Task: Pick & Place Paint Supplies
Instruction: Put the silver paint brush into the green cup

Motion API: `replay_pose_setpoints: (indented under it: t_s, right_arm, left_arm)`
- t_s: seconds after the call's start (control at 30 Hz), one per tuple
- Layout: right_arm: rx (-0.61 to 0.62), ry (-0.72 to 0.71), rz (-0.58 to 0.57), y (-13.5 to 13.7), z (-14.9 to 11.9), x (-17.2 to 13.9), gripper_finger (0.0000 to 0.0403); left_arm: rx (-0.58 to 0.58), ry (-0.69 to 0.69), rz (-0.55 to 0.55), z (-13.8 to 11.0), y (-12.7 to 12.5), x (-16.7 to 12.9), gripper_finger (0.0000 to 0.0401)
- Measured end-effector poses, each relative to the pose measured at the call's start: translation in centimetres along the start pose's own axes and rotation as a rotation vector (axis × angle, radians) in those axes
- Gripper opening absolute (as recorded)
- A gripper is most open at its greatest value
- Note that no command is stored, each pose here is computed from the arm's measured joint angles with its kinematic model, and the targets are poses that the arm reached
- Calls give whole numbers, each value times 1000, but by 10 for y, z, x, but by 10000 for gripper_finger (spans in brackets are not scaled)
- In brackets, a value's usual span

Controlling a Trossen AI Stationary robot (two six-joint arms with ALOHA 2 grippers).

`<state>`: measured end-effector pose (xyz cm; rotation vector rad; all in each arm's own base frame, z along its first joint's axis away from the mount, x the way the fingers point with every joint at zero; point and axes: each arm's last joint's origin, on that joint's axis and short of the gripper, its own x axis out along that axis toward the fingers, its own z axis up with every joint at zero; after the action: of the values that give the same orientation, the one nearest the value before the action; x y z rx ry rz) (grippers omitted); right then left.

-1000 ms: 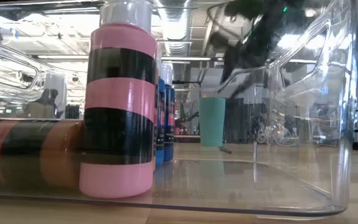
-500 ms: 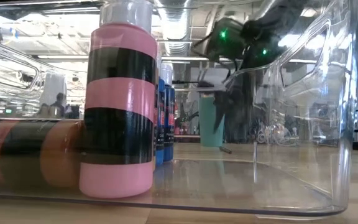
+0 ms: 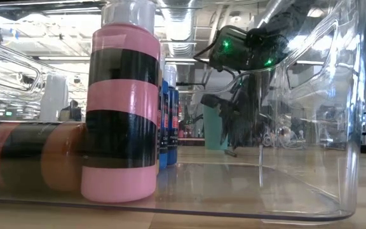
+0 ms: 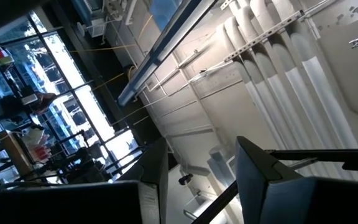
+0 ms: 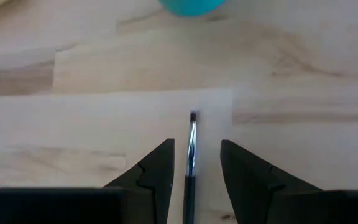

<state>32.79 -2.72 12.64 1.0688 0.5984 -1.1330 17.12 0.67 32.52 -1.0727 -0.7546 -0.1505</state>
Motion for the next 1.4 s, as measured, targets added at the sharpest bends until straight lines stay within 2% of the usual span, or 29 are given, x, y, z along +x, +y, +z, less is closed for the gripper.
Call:
replay_pose_setpoints:
  t_s: [0.37,0.97,1.17,1.4]
  right_arm:
    - [4,-68,49,6,8,2,124]
    - [-20,-65,44,5,7,2,124]
    - [-22,-40,43,6,-2,20,124]
    - [-50,-24,29,9,-13,24,124]
  left_arm:
    - [-3,-37,25,1,1,0,92]
    - [-60,-22,75,-7,14,4,92]
    - [-65,-25,70,-7,13,4,92]
    - [-67,-28,66,-7,12,4,92]
